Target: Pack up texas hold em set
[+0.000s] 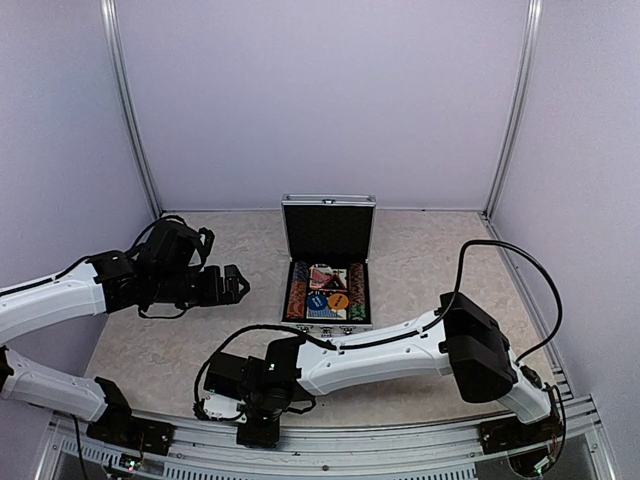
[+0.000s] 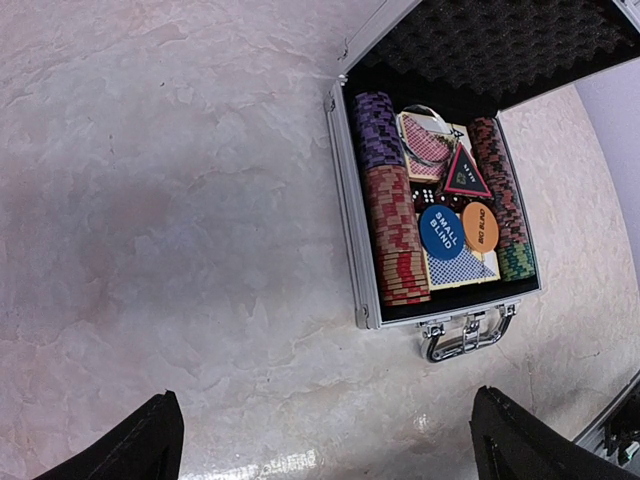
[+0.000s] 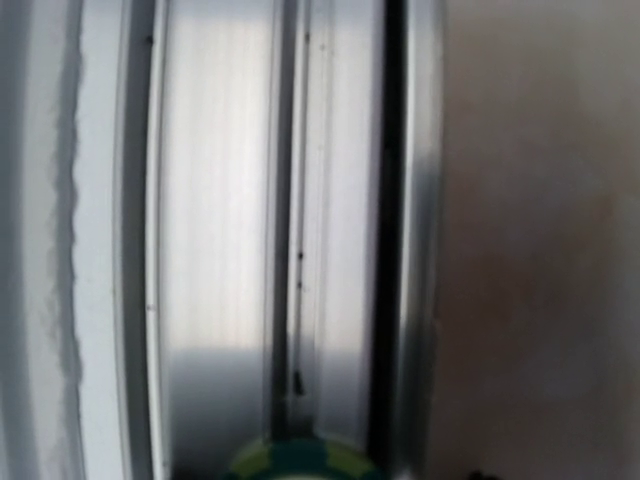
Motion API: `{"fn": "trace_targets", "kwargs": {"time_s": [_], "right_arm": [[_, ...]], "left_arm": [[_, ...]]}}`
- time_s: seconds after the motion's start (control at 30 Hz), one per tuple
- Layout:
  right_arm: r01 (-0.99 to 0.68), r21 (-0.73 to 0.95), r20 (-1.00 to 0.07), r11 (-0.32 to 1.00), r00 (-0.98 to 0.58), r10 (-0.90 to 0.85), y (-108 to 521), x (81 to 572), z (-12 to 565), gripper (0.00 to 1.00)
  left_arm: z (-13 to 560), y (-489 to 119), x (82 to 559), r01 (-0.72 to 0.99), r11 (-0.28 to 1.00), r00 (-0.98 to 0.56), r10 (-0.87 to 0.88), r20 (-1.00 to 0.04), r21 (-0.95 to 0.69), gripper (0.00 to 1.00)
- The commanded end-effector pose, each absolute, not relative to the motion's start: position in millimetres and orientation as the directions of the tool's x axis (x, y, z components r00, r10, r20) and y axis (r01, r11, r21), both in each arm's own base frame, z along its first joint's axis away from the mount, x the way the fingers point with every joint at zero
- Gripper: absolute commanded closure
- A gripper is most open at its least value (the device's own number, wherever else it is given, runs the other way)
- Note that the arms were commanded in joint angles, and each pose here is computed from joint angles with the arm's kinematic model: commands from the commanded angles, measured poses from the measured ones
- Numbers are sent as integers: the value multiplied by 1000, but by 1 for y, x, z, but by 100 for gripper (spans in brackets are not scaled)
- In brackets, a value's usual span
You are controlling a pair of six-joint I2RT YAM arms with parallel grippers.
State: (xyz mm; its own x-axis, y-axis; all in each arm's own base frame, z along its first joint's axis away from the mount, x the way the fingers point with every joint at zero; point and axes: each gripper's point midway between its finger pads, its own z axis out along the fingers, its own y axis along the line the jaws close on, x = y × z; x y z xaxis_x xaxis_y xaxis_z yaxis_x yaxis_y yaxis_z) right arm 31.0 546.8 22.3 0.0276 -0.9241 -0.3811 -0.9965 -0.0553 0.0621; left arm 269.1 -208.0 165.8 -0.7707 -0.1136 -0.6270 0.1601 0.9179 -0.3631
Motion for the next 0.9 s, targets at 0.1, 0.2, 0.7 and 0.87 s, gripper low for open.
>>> {"fn": "trace_targets", "kwargs": {"time_s": [0.1, 0.2, 0.7, 0.87], "right_arm": [[-992, 94, -336, -88, 52, -941, 534, 16, 16, 44], [-992, 93, -332, -88, 52, -942, 533, 16, 16, 53], [-992, 90, -305, -87, 55, -951, 525, 16, 10, 59], [-993, 86, -300, -80, 51, -953, 523, 17, 8, 64]], "left_arm": [[166, -204, 271, 164, 919, -763, -112, -636, -358, 1], [165, -203, 271, 164, 919, -764, -112, -635, -360, 1], [165, -203, 271, 164, 916, -765, -116, -634, -366, 1], [163, -202, 270, 164, 916, -766, -116, -632, -367, 1]]}}
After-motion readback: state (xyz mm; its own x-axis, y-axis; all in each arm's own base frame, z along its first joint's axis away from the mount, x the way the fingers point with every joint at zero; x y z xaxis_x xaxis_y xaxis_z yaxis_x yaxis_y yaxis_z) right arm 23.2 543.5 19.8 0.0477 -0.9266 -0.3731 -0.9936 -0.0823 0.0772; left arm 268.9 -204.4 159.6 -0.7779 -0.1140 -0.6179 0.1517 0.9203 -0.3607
